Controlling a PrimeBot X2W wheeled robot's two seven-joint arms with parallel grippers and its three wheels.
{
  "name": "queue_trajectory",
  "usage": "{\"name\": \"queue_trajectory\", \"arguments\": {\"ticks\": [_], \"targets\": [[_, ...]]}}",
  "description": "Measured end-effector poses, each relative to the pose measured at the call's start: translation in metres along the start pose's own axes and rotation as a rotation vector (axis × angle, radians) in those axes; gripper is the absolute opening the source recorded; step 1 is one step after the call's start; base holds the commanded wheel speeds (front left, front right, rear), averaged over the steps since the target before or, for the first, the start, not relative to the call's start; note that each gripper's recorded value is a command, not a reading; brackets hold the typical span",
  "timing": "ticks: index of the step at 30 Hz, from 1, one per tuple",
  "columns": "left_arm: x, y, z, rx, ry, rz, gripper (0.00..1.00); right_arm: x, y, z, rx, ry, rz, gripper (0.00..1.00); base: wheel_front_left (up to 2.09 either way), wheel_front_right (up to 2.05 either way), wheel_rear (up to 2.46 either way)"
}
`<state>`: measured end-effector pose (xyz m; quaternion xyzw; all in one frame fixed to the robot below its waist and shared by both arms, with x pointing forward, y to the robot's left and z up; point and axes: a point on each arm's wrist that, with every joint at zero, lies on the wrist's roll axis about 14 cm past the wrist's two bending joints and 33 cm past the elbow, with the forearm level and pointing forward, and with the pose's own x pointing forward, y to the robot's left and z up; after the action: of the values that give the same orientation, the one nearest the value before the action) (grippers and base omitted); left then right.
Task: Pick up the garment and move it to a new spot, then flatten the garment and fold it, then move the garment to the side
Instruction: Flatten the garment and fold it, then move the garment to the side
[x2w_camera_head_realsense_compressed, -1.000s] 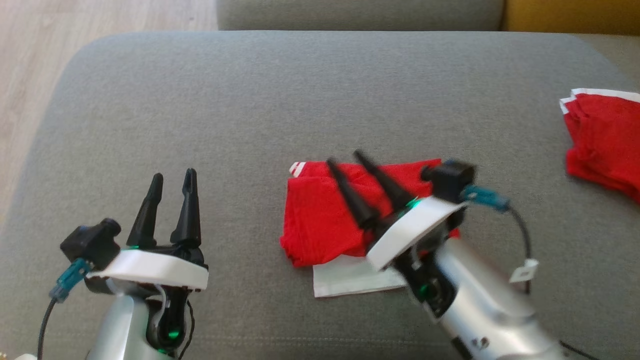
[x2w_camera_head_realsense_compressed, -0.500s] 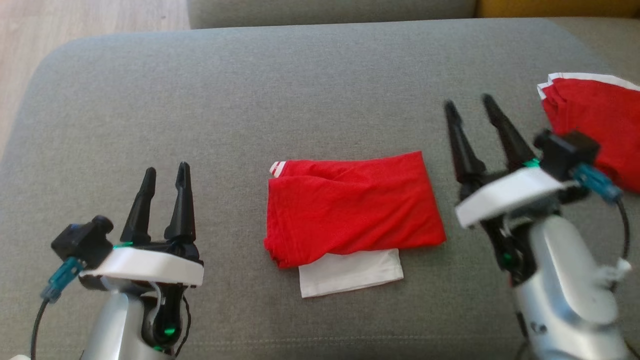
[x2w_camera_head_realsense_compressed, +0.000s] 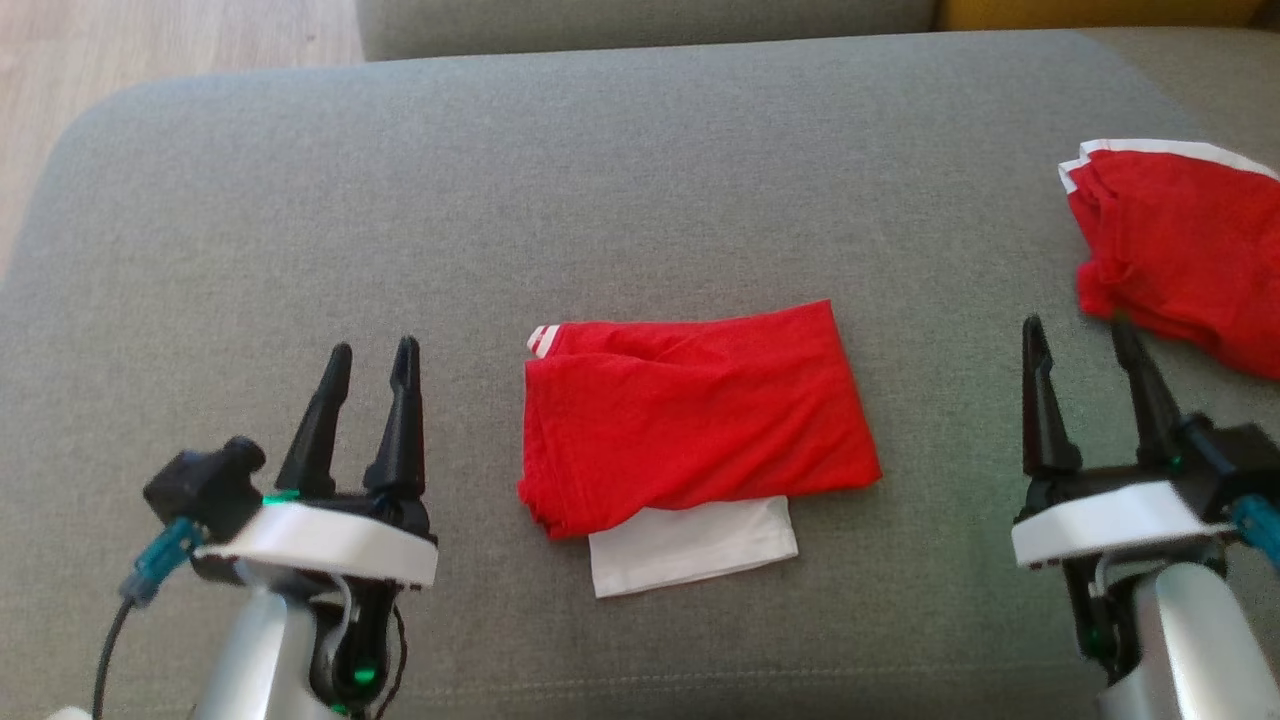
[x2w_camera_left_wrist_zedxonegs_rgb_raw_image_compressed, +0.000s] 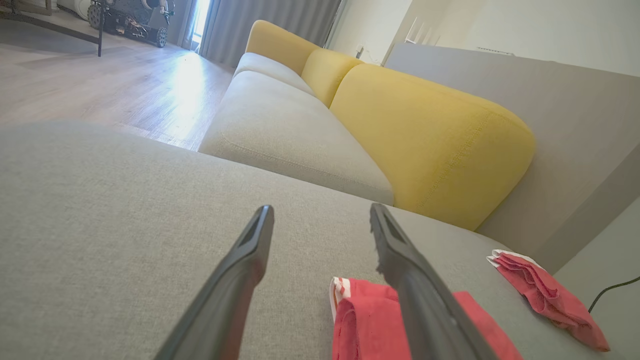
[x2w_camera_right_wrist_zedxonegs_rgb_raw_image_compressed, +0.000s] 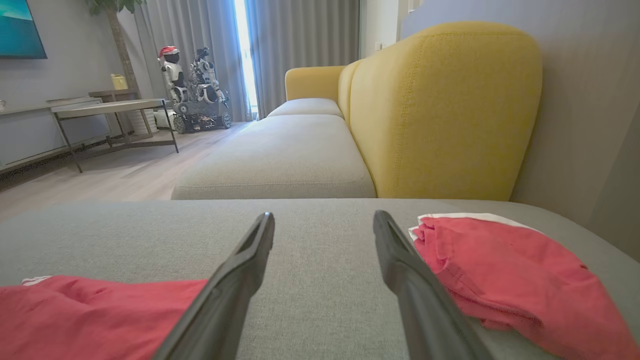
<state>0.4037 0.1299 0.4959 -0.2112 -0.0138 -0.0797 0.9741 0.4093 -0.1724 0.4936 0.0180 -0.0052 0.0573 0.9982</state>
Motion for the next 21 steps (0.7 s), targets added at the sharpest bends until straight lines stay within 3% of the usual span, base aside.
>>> {"name": "queue_trajectory", "arguments": {"ticks": [16,21], "targets": [[-0.014,0.006,-0.01,-0.003,0.032,0.025,1.0,-0.006,0.017,-0.017,0.028,0.029,0.019,1.0,0.0,0.0,0.0],[-0.014,0.01,-0.014,-0.003,0.041,0.037,1.0,-0.005,0.036,-0.041,0.073,0.124,0.068,1.0,0.0,0.0,0.0]]}}
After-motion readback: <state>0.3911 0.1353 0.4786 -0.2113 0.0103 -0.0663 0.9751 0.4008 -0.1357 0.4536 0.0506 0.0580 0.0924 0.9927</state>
